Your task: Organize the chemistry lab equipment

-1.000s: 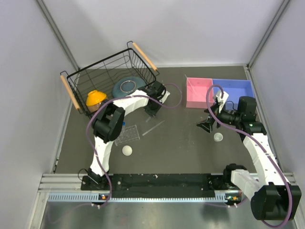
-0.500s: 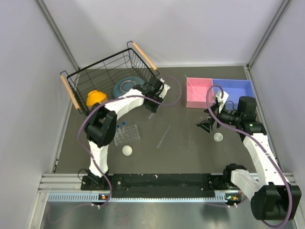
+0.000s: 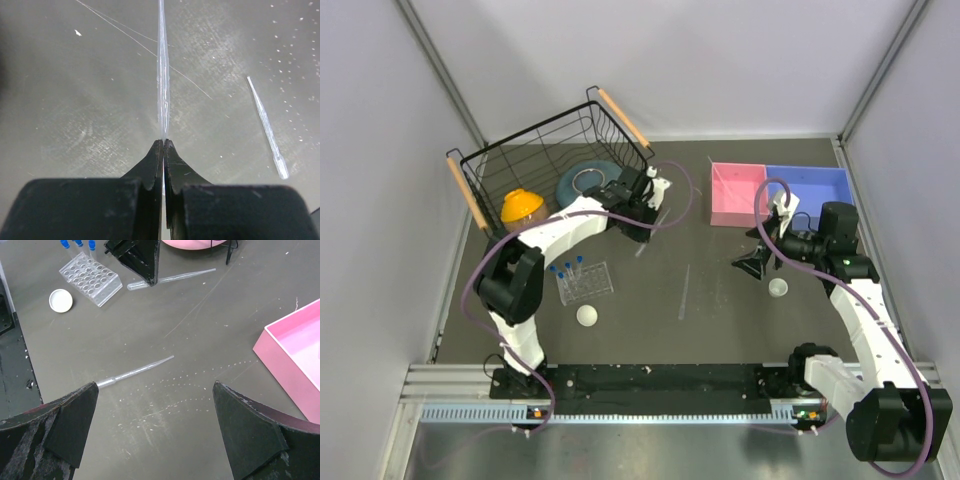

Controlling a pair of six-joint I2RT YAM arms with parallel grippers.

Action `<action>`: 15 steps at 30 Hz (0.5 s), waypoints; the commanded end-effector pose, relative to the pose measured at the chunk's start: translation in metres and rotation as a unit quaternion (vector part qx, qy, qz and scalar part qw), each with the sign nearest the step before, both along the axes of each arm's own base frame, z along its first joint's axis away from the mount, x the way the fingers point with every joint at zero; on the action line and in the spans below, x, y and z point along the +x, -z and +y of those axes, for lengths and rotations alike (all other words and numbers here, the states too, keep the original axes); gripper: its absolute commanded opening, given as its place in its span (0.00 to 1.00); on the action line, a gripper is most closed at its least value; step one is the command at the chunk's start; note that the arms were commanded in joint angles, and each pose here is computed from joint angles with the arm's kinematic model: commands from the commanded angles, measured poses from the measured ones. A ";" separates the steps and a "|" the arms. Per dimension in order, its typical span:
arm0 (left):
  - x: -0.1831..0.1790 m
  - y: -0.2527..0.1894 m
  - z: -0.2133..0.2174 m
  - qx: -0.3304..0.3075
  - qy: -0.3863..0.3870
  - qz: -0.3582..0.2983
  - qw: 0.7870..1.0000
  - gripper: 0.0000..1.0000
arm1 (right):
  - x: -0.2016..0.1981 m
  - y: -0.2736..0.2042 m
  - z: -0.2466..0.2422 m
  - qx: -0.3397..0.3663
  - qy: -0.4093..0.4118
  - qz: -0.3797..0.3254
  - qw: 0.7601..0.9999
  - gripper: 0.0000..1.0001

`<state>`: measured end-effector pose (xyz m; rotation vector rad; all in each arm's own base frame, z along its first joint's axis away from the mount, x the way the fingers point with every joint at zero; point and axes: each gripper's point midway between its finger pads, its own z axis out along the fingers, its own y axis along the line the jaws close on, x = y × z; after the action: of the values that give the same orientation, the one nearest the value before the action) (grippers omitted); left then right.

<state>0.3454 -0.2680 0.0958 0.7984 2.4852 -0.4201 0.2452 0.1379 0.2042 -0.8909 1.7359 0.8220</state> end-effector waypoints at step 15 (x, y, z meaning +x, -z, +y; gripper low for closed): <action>-0.057 -0.072 -0.045 -0.244 0.028 0.005 0.969 0.00 | -0.003 -0.005 0.012 0.029 -0.045 0.002 0.999 0.99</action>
<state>0.2987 -0.2915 0.1250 0.6835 2.3909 -0.8116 0.2415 0.1445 0.1998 -0.8974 1.7414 0.9090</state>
